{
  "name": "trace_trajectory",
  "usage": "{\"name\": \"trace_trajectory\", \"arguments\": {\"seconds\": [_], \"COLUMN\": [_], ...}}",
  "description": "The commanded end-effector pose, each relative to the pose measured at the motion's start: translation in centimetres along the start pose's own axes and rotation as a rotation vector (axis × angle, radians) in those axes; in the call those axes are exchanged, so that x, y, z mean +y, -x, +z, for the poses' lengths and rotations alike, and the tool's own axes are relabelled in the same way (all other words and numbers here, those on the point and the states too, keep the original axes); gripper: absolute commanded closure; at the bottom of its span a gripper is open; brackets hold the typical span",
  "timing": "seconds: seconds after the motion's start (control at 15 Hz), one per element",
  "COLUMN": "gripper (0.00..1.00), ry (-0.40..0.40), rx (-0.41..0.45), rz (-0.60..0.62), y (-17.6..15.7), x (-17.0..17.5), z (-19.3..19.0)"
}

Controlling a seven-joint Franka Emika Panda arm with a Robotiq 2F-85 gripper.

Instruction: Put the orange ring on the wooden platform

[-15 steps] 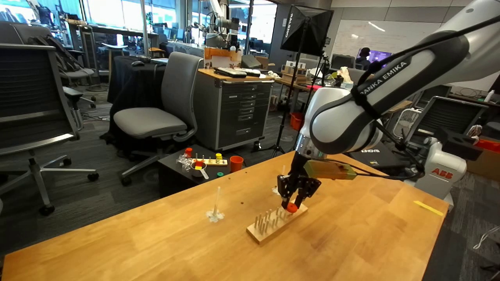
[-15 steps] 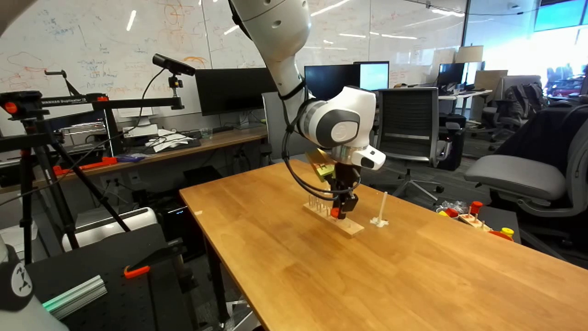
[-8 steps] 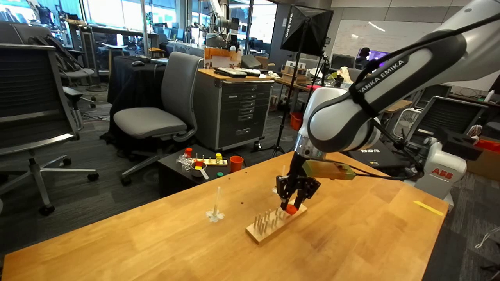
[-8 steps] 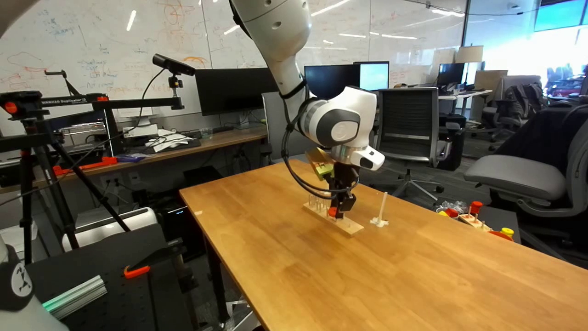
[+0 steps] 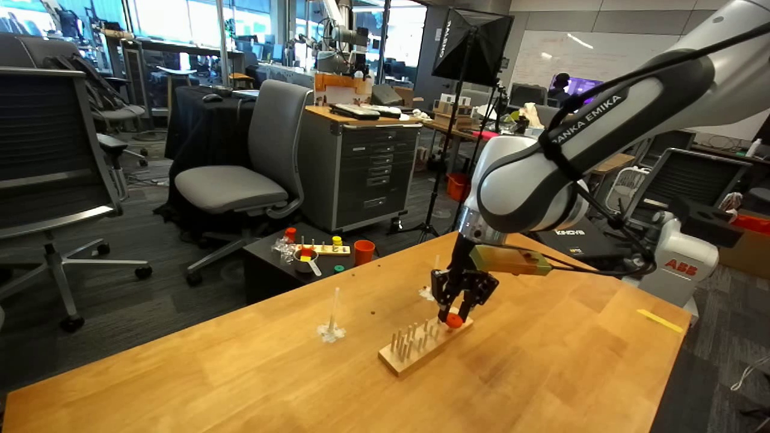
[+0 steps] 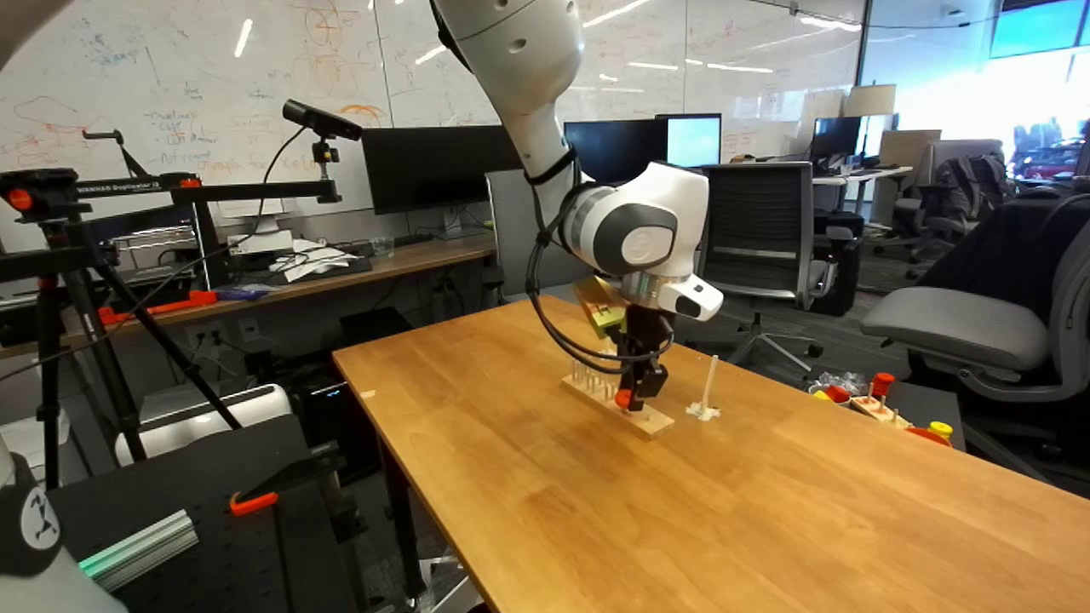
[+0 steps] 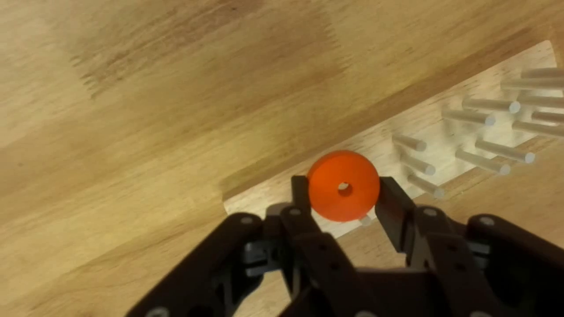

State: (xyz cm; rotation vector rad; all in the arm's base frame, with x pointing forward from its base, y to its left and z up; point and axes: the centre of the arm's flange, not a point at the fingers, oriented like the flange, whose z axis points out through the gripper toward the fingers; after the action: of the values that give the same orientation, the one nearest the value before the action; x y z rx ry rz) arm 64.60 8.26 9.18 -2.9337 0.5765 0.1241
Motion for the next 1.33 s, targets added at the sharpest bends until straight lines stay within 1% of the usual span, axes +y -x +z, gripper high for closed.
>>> {"name": "trace_trajectory", "arguments": {"seconds": [0.0, 0.8, 1.27], "gripper": [0.82, 0.82, 0.82], "ry": [-0.003, -0.012, -0.017], "rx": [-0.018, -0.029, -0.034], "rz": [0.017, -0.002, -0.010], "y": [-0.8, -0.6, -0.1], "x": [0.1, -1.4, -2.4], "z": [0.5, 1.0, 0.2]}}
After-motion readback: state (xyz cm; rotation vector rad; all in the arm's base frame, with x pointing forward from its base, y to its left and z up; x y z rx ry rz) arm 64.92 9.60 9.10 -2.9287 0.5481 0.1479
